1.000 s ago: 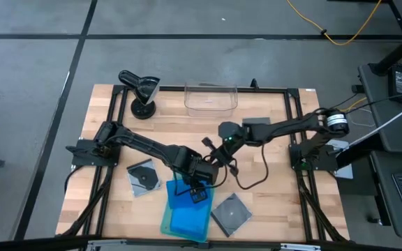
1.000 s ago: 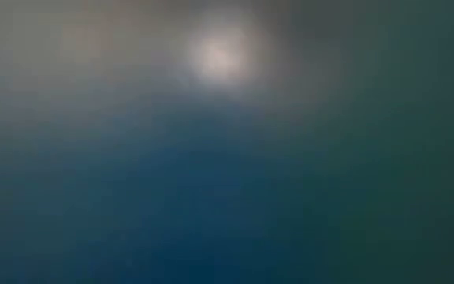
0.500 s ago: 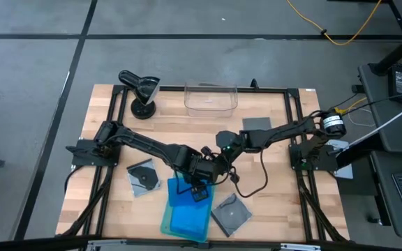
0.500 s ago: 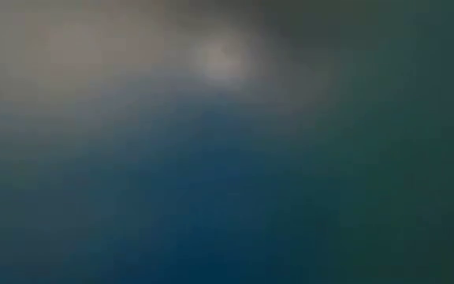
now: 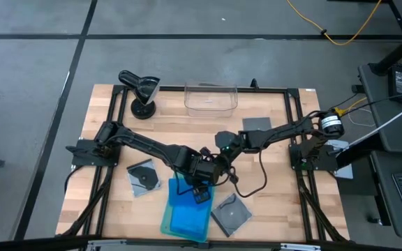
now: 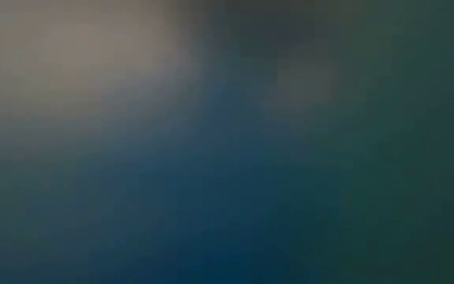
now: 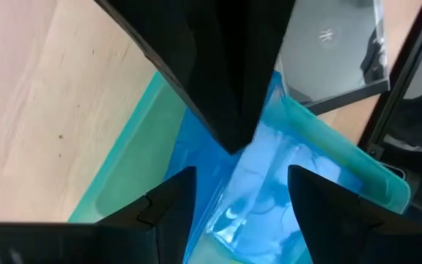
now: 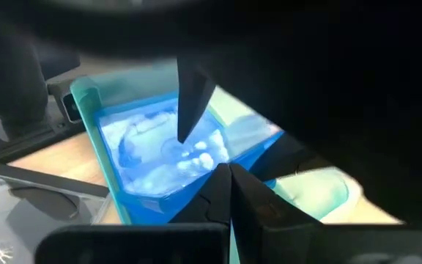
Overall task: Pick & place jewel cases by type
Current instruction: Put the blue cd case into the green bin
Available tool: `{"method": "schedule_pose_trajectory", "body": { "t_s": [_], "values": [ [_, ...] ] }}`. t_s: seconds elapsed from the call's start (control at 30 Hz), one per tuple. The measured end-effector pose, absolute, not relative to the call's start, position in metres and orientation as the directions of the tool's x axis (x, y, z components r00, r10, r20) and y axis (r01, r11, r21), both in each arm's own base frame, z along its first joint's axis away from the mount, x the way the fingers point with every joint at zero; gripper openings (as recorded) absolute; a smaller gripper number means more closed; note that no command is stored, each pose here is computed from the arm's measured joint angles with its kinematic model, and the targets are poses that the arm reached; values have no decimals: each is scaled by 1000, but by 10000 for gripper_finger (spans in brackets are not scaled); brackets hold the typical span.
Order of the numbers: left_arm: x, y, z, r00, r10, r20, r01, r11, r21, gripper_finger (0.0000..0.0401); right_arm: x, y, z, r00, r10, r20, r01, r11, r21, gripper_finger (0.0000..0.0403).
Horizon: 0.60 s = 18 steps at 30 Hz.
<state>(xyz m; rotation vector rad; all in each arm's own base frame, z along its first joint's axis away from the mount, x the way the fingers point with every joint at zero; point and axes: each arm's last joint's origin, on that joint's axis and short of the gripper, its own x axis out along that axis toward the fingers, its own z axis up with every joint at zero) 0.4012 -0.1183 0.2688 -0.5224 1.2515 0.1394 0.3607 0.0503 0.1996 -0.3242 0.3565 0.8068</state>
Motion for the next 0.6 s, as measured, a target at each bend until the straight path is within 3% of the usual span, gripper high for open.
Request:
{"method": "schedule_pose_trajectory", "body": {
  "t_s": [0.6],
  "values": [
    [403, -115, 275, 335, -148, -930, -403, 870, -284, 207, 349, 49, 181, 638, 649, -415, -739, 667, -91, 4]
  ]
}}
